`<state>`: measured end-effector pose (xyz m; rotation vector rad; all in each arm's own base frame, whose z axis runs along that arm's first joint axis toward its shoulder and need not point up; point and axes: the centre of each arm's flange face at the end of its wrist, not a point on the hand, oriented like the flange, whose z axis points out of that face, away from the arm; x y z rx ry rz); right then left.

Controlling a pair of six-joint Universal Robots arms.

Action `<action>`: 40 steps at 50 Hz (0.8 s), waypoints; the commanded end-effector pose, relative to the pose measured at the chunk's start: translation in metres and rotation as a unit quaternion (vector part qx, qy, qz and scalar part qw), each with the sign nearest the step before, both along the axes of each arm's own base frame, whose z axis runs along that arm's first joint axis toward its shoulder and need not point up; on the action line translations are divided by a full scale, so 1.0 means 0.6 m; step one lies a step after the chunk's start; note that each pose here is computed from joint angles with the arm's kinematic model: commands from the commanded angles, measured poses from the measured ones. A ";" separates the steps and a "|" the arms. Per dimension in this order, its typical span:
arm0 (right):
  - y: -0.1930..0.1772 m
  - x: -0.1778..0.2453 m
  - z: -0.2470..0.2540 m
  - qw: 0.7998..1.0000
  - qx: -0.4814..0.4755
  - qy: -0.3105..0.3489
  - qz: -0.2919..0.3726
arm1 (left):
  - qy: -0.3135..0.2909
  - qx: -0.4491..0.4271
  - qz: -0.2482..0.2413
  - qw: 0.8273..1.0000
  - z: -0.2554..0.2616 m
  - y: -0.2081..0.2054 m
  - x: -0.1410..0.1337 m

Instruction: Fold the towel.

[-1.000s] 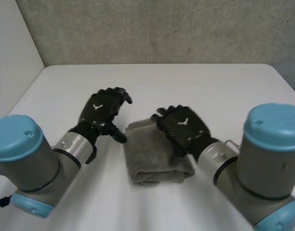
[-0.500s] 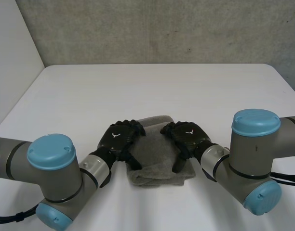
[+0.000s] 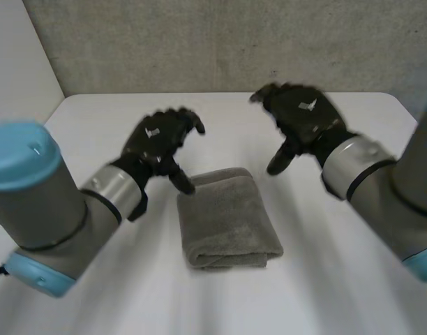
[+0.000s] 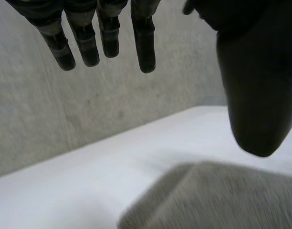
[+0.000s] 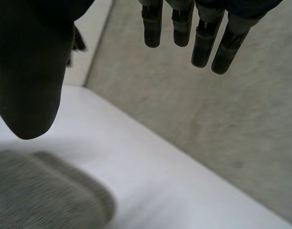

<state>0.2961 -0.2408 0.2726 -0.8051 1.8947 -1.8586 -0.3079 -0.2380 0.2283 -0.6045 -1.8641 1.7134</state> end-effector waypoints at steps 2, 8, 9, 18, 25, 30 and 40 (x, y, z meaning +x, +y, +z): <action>-0.024 -0.050 0.069 0.994 -0.021 -0.009 -0.103 | 0.020 -0.033 0.074 0.996 0.113 -0.015 0.036; -0.032 -0.069 0.087 0.989 -0.034 -0.014 -0.142 | 0.026 -0.046 0.155 0.987 0.149 -0.030 0.071; -0.032 -0.069 0.087 0.989 -0.034 -0.014 -0.142 | 0.026 -0.046 0.155 0.986 0.149 -0.030 0.071; -0.033 -0.075 0.089 0.988 -0.031 -0.012 -0.148 | 0.019 -0.034 0.167 0.985 0.149 -0.029 0.078; -0.036 -0.078 0.088 0.988 -0.029 -0.012 -0.152 | 0.019 -0.029 0.167 0.985 0.152 -0.026 0.079; -0.038 -0.082 0.090 0.987 -0.031 -0.013 -0.156 | 0.022 -0.032 0.165 0.986 0.157 -0.024 0.080; -0.037 -0.080 0.090 0.988 -0.032 -0.011 -0.151 | 0.019 -0.022 0.152 0.988 0.140 -0.019 0.072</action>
